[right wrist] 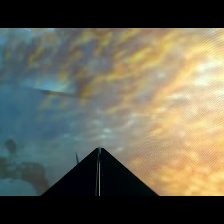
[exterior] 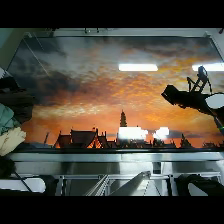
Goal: Fold the shirts.
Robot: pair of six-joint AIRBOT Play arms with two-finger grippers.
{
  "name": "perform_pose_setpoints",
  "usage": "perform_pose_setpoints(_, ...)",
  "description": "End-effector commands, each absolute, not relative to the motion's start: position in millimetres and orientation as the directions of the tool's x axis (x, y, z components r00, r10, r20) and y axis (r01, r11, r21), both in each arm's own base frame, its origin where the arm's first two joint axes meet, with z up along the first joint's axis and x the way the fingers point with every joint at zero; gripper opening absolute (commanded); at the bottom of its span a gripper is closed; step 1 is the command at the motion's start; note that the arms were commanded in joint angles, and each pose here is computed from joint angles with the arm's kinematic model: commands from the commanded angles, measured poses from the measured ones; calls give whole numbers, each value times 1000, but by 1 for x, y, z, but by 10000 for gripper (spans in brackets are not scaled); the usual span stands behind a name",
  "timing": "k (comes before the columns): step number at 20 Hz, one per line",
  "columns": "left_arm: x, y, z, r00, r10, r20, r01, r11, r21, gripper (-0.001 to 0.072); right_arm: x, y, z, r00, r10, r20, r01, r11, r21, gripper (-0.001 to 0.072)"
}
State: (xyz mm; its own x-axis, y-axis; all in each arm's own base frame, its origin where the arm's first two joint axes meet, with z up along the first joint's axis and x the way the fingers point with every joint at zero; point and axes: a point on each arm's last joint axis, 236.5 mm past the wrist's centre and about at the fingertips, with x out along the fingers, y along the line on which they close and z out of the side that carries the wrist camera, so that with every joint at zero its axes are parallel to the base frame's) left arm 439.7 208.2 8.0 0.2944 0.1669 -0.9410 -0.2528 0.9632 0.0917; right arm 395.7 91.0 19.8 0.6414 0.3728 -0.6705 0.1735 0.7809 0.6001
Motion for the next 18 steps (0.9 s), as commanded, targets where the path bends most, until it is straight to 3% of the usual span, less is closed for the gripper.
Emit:
perform_pose_setpoints(1,426,228,-32,169,218,-961,-254,952,171,720,396,91,19,641,374,-671,173,781,600,20)
perform_pose_setpoints(8,421,236,-75,79,227,-971,-219,954,205,703,396,91,19,641,374,-671,173,781,600,20)
perform_pose_setpoints(9,419,237,-77,64,240,-969,-207,953,222,527,396,91,19,641,373,-671,173,781,600,20)
perform_pose_setpoints(11,421,235,-80,64,244,-968,-187,955,229,17,396,91,20,641,373,-671,173,781,600,19)
perform_pose_setpoints(15,436,202,-78,78,224,-971,-113,970,215,16,396,91,20,642,373,-670,173,781,600,20)
perform_pose_setpoints(16,444,178,-75,90,173,-981,-78,983,166,16,396,91,20,641,374,-670,173,781,600,20)
perform_pose_setpoints(18,473,96,-56,161,-56,-985,1,998,-57,16,396,91,19,641,374,-671,173,781,600,20)
